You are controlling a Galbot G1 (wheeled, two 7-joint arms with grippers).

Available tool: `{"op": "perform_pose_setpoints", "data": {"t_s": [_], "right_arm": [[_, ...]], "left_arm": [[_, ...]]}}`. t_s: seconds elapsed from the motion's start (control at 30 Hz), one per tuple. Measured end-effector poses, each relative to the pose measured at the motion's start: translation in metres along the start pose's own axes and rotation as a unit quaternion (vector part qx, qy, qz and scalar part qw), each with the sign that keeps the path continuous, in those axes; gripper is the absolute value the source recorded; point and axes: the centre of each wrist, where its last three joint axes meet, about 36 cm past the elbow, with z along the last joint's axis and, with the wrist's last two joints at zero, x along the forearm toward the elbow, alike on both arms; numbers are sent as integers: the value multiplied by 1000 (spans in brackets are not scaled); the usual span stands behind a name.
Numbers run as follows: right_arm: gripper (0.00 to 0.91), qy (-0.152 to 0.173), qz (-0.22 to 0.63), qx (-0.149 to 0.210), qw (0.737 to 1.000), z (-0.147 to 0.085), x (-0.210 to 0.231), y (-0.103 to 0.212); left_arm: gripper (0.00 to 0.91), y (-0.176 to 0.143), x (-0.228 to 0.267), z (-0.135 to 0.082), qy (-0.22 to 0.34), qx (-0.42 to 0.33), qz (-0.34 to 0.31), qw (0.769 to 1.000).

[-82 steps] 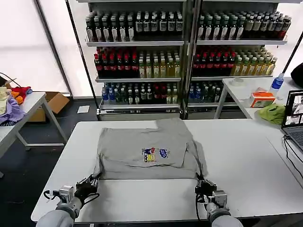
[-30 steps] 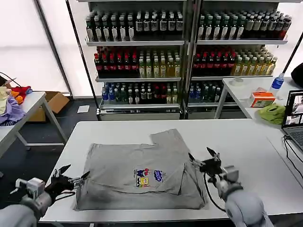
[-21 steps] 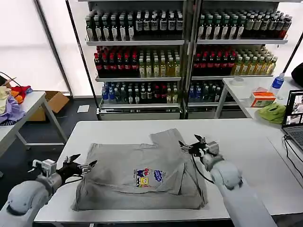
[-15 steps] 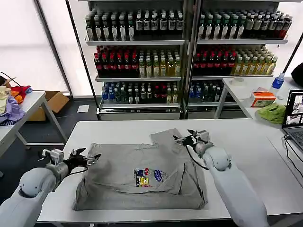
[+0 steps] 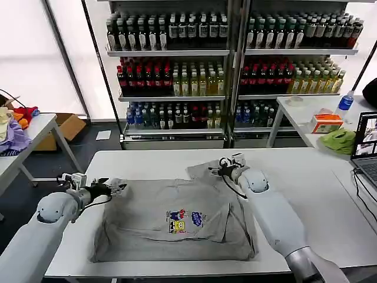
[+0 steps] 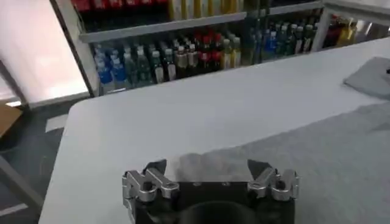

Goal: Fold and organize the clothes.

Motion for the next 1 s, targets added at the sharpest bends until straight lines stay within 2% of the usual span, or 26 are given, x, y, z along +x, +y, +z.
{"op": "perform_pose_setpoints", "data": {"t_s": [0.03, 0.1, 0.43, 0.67, 1.0], "right_arm": [[0, 1, 0, 0, 1000, 0, 0, 0], [0, 3, 0, -1, 1000, 2, -1, -1], [0, 6, 1, -12, 1000, 9, -1, 3], [0, -5, -2, -28, 1000, 8, 4, 9], [0, -62, -9, -57, 996, -6, 39, 20]], "left_arm": [[181, 1, -2, 0, 1, 2, 0, 1000], [10, 3, -4, 0, 1, 6, 0, 1000], [10, 3, -14, 11, 10, 26, 5, 1000], [10, 1, -15, 11, 4, 40, 12, 999], [10, -4, 0, -3, -26, 53, 16, 998]]}}
